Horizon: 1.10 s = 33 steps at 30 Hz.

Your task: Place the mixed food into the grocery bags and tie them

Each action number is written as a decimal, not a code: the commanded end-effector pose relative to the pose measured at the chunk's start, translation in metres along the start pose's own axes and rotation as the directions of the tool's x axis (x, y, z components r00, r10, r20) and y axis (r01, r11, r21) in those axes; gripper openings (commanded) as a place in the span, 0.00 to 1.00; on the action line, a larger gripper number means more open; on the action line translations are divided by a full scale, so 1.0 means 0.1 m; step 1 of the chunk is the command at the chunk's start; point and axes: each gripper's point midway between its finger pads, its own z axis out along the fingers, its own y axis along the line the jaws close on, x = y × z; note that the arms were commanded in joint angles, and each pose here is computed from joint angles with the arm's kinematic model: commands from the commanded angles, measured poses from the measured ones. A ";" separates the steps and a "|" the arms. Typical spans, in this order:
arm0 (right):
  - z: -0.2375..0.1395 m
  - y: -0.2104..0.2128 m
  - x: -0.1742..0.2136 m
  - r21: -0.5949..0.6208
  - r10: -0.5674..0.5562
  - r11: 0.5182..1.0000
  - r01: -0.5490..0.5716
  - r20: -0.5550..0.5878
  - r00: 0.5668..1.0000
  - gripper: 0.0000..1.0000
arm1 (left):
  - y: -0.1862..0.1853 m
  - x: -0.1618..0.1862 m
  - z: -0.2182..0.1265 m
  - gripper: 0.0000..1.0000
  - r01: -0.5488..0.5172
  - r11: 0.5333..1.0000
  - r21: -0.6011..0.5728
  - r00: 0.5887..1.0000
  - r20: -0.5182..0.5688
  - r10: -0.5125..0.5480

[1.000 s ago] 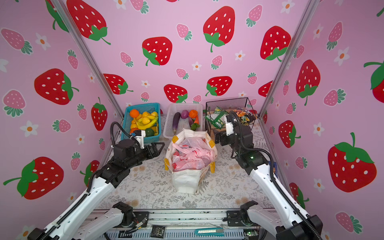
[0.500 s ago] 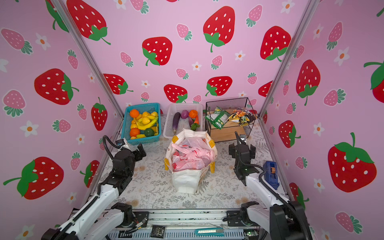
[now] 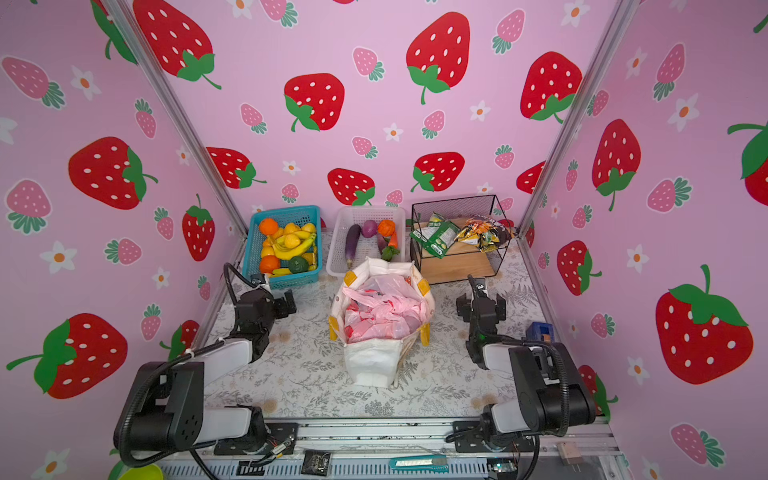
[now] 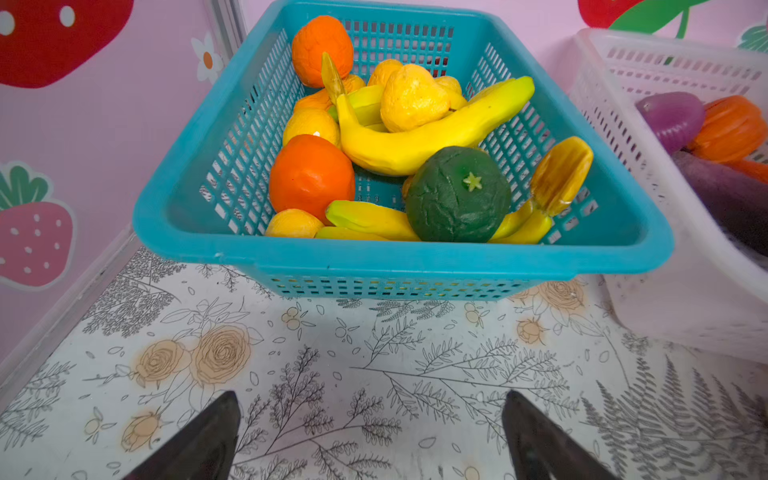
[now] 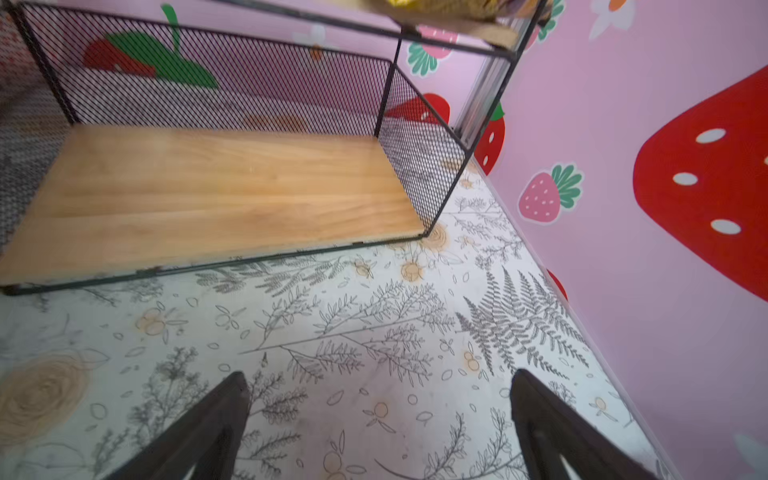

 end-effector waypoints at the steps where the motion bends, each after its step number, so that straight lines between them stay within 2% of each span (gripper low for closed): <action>1: -0.07 -0.02 -0.31 -0.022 0.018 1.000 -0.015 0.162 0.987 1.00 | -0.01 0.01 0.13 0.99 -0.016 1.000 0.017 0.998 0.068 0.015; 2: -0.09 -0.03 -0.29 -0.029 0.024 0.999 -0.019 0.178 0.984 1.00 | -0.04 0.04 0.20 0.99 -0.021 0.999 0.029 0.997 0.072 0.019; 4: -0.13 -0.01 -0.25 -0.056 0.036 0.998 -0.025 0.212 0.977 1.00 | -0.14 0.08 0.22 0.99 -0.058 0.995 0.081 0.998 0.007 0.057; 7: -0.05 -0.03 -0.16 -0.059 0.064 0.997 -0.053 0.210 0.976 1.00 | -0.17 0.09 0.23 0.99 -0.061 0.993 0.105 0.998 0.008 0.060; 9: 0.02 -0.03 -0.12 -0.065 0.063 0.996 -0.053 0.161 0.985 1.00 | -0.16 0.09 0.24 0.99 -0.061 0.993 0.103 0.998 0.010 0.060; 33: 0.04 -0.05 -0.13 -0.060 0.072 0.996 -0.063 0.165 0.984 1.00 | -0.18 0.09 0.24 0.99 -0.072 0.992 0.100 0.997 0.011 0.071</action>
